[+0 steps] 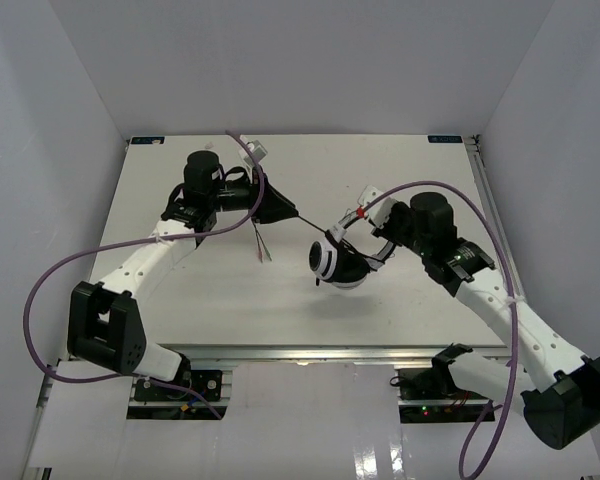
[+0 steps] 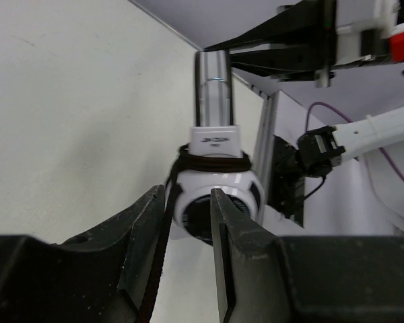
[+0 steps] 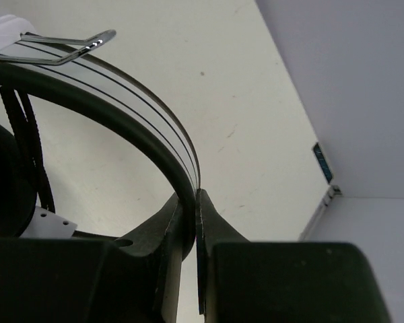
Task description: Wrap the headphones
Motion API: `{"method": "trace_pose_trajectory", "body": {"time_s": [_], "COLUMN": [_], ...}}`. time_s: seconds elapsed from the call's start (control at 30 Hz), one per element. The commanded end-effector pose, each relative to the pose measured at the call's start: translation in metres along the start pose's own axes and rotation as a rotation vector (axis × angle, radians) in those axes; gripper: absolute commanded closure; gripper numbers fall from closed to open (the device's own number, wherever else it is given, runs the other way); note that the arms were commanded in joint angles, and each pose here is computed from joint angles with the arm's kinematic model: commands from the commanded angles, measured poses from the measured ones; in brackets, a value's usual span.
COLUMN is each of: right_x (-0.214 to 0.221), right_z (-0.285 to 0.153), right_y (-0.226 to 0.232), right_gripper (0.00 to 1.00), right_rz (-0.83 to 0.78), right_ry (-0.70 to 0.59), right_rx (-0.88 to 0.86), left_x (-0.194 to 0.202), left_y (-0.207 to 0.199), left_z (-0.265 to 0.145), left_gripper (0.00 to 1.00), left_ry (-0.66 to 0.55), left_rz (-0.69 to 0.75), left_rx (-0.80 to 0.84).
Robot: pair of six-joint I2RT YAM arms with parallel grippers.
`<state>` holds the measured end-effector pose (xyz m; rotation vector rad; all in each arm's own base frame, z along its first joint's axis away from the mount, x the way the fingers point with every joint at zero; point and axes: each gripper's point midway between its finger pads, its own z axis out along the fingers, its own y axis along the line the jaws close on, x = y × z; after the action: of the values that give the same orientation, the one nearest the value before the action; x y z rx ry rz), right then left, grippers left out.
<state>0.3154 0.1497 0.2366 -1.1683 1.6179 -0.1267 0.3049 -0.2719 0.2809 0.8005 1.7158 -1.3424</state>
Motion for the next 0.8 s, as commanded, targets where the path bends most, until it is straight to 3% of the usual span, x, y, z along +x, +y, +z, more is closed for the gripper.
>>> {"method": "trace_pose_trajectory", "body": {"time_s": [0.0,0.13,0.3,0.37,0.43,0.57,0.63,0.67,0.7,0.77], "right_x": [-0.013,-0.028,-0.038,-0.048,-0.064,-0.073,-0.073,-0.072,-0.071,-0.068], "right_z": [-0.009,0.007,0.034,0.046,0.050,0.050,0.050,0.050,0.053,0.057], "right_y": [-0.089,-0.101,-0.110,-0.100,-0.090,-0.093,-0.091,-0.090,-0.085,-0.083], "right_gripper": [0.92,0.92,0.92,0.92,0.92,0.92,0.92,0.92,0.92,0.92], "right_rz": [0.027,0.198,0.469,0.583,0.612,0.591,0.601,0.601,0.603,0.607], "right_ry": [0.066,0.035,0.047,0.004,-0.025,-0.032,-0.032,-0.029,-0.022,-0.005], "right_rx": [0.461,0.516,0.570,0.501,0.436,0.468,0.462,0.460,0.453,0.458], "left_x": [-0.021,0.003,0.007,0.003,-0.006,-0.027,-0.036,-0.037,-0.042,-0.043], "left_y": [-0.043,-0.066,-0.075,-0.074,-0.067,-0.050,-0.036,-0.037,-0.033,-0.034], "left_z": [-0.005,0.013,0.040,0.054,0.062,0.065,0.064,0.064,0.063,0.066], "left_gripper": [1.00,1.00,0.96,0.94,0.93,0.87,0.76,0.76,0.67,0.63], "left_ry": [0.010,0.074,0.033,-0.018,-0.069,-0.158,-0.200,-0.202,-0.230,-0.240], "left_rz": [-0.049,-0.143,-0.257,-0.275,-0.316,-0.371,-0.405,-0.409,-0.417,-0.437], "left_rx": [0.136,0.203,0.172,0.138,0.076,-0.045,-0.134,-0.132,-0.171,-0.185]}}
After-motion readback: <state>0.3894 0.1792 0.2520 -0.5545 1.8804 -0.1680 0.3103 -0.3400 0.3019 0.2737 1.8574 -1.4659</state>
